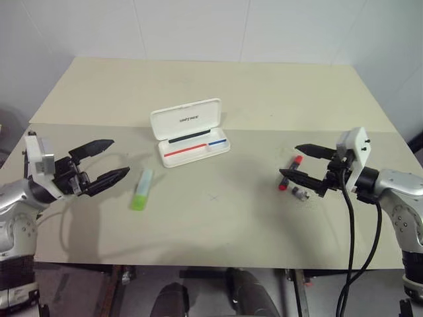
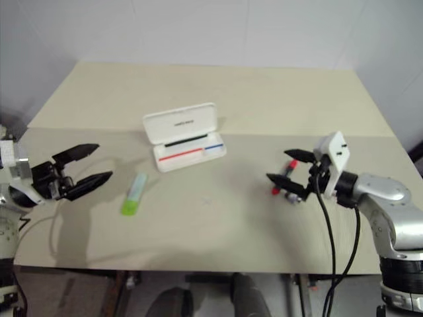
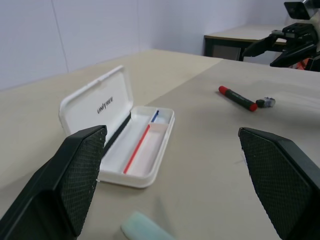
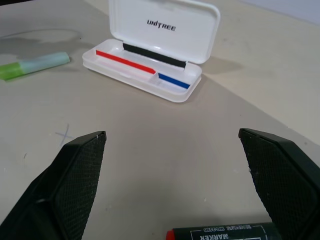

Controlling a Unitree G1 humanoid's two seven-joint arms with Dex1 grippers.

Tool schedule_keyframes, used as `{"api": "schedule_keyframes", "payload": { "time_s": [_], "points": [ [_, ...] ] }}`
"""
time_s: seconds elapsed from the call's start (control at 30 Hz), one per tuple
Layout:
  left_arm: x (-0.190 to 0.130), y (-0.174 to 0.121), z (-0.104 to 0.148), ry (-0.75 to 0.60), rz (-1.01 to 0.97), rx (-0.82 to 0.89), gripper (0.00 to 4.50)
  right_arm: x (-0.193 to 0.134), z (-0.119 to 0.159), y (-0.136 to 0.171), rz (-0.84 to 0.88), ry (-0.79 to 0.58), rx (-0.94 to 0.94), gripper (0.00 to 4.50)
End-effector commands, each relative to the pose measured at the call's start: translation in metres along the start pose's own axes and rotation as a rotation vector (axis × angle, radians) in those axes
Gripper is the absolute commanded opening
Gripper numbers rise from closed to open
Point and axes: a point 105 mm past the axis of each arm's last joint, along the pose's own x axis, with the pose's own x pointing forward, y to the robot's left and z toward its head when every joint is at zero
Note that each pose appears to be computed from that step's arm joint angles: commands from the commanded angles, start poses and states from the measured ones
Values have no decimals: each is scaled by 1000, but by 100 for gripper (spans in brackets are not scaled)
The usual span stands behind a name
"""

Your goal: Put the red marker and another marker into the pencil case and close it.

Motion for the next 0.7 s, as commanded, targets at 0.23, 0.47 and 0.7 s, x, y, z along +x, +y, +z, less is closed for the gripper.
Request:
{"api": "schedule_keyframes", "payload": {
  "time_s": [0.23,0.47,0.7],
  "points": [
    [33,-2,-7,-29,-95,8,447,-13,18,7,-52,-99,-4,450],
    [67,-2,-25,23,-151,43,447,-10,17,22,-18,-96,14,450],
    [97,-5,-63,217,-198,58,447,-4,13,26,22,-92,32,450]
  ]
}}
